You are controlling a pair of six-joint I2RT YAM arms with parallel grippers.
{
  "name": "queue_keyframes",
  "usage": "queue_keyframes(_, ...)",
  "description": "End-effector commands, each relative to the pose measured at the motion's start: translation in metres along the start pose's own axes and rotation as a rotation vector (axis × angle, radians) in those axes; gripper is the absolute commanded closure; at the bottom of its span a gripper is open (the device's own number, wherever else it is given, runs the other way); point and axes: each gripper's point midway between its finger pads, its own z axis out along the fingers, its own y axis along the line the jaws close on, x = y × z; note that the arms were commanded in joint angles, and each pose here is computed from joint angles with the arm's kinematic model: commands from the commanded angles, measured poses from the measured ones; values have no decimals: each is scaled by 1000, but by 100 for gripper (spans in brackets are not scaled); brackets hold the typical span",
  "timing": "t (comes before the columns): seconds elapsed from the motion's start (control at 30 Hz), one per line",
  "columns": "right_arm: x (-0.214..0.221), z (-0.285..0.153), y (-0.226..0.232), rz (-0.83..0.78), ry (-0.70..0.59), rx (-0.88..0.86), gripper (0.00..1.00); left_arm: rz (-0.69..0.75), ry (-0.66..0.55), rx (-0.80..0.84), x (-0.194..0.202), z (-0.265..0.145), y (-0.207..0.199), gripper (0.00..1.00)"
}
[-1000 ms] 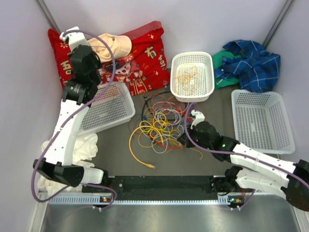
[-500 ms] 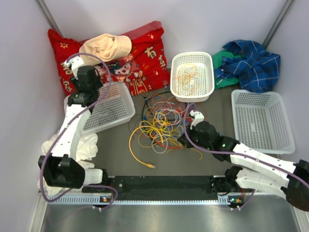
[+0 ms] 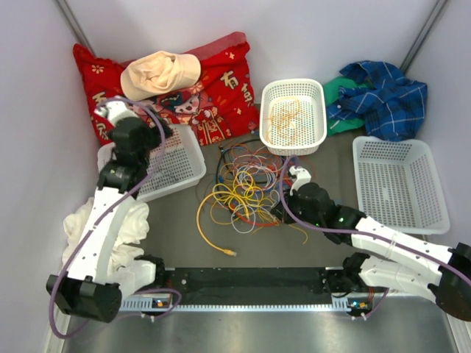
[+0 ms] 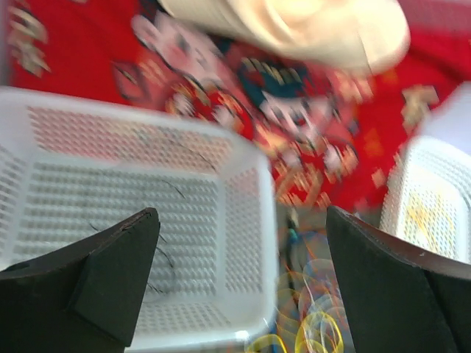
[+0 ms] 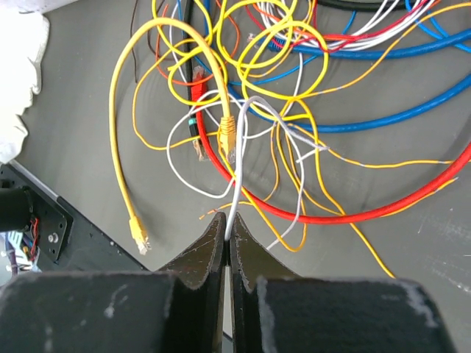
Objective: Untangle the cables
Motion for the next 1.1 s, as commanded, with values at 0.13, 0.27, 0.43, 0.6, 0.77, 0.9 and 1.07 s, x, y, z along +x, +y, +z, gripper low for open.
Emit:
queue_keyframes(0.13, -42, -10, 1, -48, -92, 75, 100, 56, 352, 309, 172, -63, -92, 1)
queue_keyframes(0.27, -48, -4, -4, -71, -86, 123, 100, 67, 488, 362, 223, -89, -101, 1)
queue_keyframes(0.43, -56, -3, 6, -49, -86, 100, 100, 72, 579, 446, 262, -119, -104, 1)
queue_keyframes(0.6, -111, -58, 50, -67, -235, -48, 100, 17, 583, 633, 265, -141, -121, 1)
queue_keyframes(0.77, -144, -110, 81, -122, -272, -130, 100, -44, 541, 822, 248, -159, -149, 1)
queue_keyframes(0.9, -144, -132, 93, -107, -251, -182, 100, -133, 450, 968, 228, -171, -168, 1)
queue_keyframes(1.07, -154, -161, 104, -82, -306, -244, 100, -238, 329, 1129, 195, -188, -186, 1)
